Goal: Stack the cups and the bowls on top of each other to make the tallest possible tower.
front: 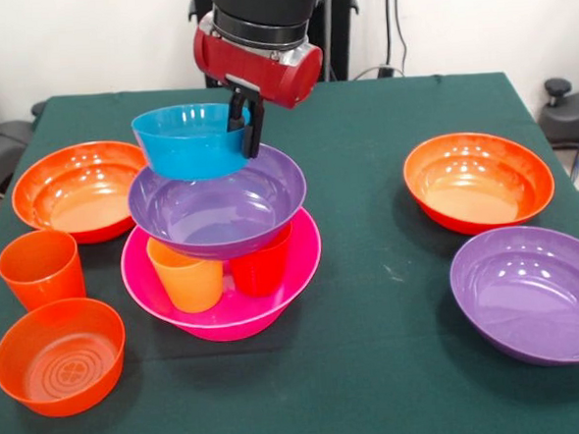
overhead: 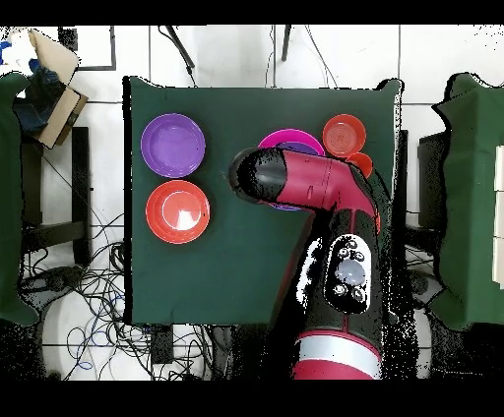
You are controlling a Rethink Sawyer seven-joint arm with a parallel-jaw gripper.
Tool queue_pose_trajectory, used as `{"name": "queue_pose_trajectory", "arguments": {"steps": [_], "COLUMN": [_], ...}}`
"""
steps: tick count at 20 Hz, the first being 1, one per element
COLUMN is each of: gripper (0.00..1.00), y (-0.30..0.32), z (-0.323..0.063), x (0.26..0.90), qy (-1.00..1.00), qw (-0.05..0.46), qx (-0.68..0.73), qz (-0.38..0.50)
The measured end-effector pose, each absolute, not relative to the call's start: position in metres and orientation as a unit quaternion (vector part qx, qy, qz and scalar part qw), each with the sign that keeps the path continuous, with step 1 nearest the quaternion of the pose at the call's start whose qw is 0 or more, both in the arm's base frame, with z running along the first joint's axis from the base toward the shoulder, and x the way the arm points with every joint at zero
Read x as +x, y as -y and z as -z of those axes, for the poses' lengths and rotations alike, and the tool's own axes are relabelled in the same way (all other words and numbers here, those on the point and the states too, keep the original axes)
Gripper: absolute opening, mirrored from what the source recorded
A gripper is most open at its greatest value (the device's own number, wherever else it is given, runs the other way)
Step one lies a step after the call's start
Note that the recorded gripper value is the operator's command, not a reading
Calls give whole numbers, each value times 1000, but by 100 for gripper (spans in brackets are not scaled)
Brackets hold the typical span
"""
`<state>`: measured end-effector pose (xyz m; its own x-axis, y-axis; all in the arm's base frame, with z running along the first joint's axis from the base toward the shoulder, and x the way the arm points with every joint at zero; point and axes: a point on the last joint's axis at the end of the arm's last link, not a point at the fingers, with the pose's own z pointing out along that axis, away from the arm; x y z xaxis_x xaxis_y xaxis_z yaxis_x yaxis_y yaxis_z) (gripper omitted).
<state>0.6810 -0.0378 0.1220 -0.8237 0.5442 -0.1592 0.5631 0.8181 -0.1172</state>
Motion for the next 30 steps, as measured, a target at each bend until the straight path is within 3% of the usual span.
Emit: {"name": "queue_pose_trajectory", "arguments": {"steps": [30], "gripper": [0], "y": [17], "z": [-133], "x": [716], "qy": [-955], "qw": [86], "qx": [278], "qz": [48]}}
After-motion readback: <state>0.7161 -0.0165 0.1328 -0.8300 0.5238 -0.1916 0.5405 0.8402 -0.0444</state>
